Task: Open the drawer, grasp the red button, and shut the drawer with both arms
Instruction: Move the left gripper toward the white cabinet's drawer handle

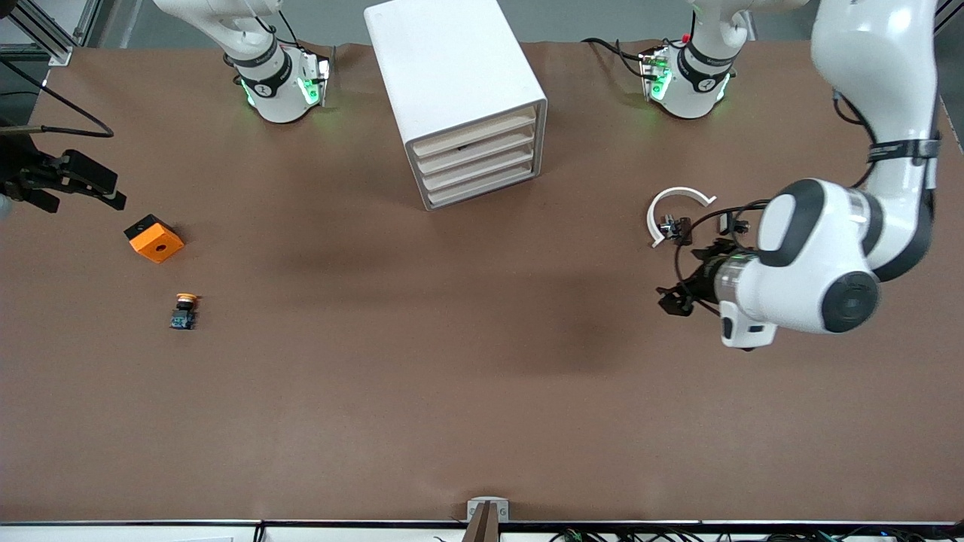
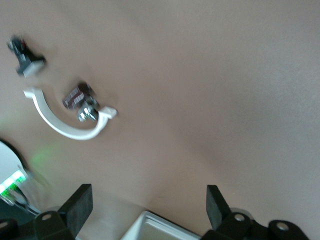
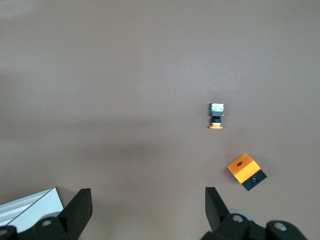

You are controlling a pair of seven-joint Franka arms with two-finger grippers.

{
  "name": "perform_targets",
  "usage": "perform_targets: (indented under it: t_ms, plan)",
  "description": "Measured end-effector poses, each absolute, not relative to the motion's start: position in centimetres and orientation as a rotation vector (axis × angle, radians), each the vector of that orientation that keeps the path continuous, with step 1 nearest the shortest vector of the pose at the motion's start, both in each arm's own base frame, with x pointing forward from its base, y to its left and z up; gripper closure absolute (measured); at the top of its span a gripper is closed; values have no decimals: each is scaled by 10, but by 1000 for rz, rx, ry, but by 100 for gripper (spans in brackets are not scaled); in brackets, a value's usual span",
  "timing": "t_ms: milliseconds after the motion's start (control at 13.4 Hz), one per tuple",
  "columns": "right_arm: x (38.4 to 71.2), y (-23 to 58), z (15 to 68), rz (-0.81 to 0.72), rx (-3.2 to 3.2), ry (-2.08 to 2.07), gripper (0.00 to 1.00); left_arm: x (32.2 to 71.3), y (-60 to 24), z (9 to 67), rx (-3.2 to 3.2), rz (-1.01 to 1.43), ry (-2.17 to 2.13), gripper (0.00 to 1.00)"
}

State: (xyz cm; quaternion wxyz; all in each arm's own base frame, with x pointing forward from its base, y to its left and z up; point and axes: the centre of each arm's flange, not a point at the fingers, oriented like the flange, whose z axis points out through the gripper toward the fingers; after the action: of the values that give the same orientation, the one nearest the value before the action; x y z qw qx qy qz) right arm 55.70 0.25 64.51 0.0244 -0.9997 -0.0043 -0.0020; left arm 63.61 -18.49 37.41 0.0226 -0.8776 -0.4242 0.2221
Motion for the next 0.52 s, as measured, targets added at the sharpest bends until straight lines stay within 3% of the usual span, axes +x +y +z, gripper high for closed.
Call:
perform_targets:
  t_ms: [521]
  plan:
    - [556, 2, 642, 26, -3093, -13, 0, 602, -287, 326, -2234, 708, -1748, 0]
